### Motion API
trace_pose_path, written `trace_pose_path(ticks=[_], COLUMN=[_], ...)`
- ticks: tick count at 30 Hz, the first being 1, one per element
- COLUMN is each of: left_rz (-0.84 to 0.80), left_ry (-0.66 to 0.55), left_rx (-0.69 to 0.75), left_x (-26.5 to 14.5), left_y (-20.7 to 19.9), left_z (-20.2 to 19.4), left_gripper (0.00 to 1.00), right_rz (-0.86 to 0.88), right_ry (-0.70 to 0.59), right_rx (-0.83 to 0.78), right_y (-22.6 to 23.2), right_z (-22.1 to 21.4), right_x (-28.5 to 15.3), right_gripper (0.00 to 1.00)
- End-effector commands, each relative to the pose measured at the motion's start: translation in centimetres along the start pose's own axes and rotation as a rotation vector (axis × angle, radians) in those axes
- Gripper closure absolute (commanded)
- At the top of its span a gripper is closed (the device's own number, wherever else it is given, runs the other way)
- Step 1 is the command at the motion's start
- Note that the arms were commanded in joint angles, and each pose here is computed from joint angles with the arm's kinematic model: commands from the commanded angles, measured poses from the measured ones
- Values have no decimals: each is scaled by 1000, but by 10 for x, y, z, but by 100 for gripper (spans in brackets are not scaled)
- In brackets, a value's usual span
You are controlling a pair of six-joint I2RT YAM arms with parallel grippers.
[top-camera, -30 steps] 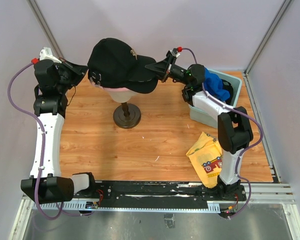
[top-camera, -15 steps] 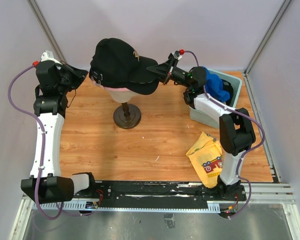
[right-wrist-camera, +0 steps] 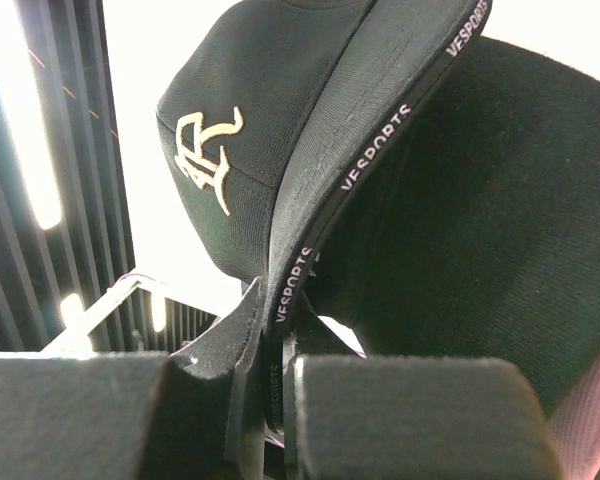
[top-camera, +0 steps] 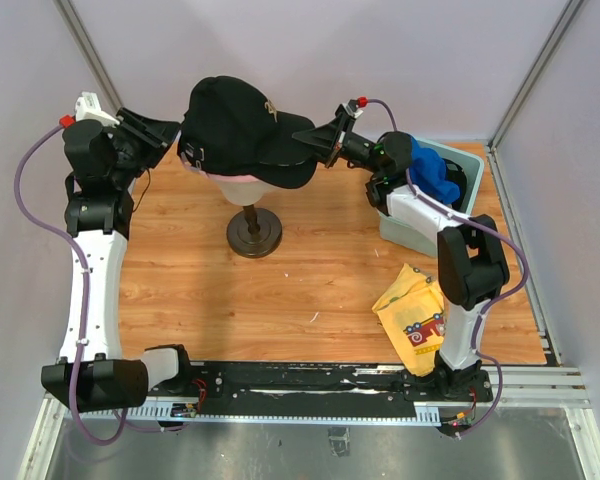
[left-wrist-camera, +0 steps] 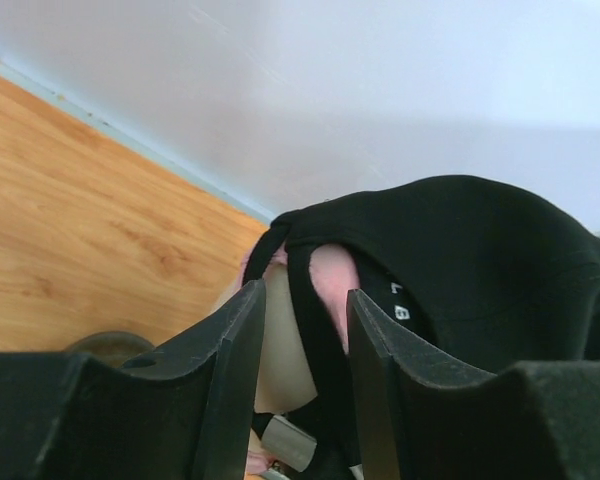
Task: Stack the hats
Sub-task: Stack the hat on the hat.
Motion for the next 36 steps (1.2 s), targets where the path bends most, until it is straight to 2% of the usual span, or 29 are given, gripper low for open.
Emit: trace_pose_path(ticks=[1, 6, 14, 27, 36], left_rz=[-106, -123, -77, 3, 28], left_ry=[-9, 33, 108, 79, 27], left_rx=[-5, -21, -21, 7, 6], left_x=[-8, -1, 13, 15, 13], left_y=[-22, -21, -8, 3, 3], left_z=[6, 1, -7, -4, 2], left_gripper=[57, 56, 61, 59, 53], right_rz=[-66, -59, -53, -45, -42], right_ry=[151, 154, 149, 151, 153], right_rx=[25, 21, 17, 10, 9], right_y=[-28, -25, -24, -22, -20], right_z=[-18, -17, -15, -14, -13], right_x=[-2, -1, -2, -1, -1], right_gripper=[97, 98, 97, 97, 97])
Point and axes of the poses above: each gripper's point midway between its finger pads, its own x axis out along the fingers, its own y axis along the line the jaws close on, z = x × y, the point moved 6 cm from there along -x, back along the fingers, and after that the axes turned 10 degrees about -x, right-handed, at the moved point
